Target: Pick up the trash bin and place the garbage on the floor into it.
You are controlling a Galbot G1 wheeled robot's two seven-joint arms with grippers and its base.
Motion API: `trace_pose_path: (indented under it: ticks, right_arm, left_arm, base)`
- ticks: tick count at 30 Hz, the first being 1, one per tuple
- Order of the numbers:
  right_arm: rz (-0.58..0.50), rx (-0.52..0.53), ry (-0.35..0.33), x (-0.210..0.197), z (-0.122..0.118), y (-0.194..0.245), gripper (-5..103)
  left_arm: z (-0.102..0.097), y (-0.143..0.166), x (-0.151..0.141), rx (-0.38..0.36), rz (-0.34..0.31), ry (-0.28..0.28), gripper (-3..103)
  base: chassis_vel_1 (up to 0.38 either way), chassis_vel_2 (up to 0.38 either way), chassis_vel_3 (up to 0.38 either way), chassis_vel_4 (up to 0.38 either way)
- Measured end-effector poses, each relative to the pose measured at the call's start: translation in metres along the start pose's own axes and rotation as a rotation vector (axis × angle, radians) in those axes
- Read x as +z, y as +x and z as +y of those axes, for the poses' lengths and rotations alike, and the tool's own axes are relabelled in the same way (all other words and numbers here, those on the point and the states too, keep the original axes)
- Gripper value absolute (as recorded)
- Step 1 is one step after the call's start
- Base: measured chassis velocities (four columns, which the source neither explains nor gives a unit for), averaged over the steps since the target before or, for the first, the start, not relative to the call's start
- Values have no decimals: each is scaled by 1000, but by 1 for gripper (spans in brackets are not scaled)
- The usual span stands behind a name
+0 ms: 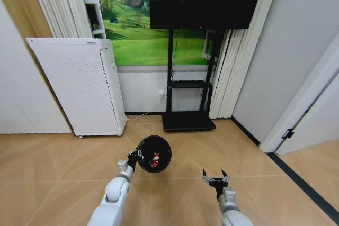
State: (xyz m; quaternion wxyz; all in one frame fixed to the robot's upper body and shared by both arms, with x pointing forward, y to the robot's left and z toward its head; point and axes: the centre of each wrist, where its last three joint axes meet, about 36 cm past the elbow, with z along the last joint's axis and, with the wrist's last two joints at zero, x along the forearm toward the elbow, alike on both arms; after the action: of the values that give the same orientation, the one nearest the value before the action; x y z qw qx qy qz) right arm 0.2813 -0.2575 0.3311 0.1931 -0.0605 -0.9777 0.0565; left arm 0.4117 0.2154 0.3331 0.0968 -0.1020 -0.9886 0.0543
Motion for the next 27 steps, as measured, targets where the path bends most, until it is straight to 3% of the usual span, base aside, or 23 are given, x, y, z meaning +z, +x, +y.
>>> trace_pose_path:
  ticks: [13,25,27]
  right_arm:
    - [-42,-2,-10,6,1,-13,100]
    - [-39,-21,-34,6,-1,-18,100]
    - [-38,-25,-36,7,-1,-18,100]
  left_arm:
    - [-1,-3,2,-2,4,2,7]
    - [1,4,5,-37,6,19,7]
    - [4,9,7,-80,5,37,7]
  base:
    - [189,-28,-194,35]
    - [-26,4,18,-1]
    - [0,0,0,0]
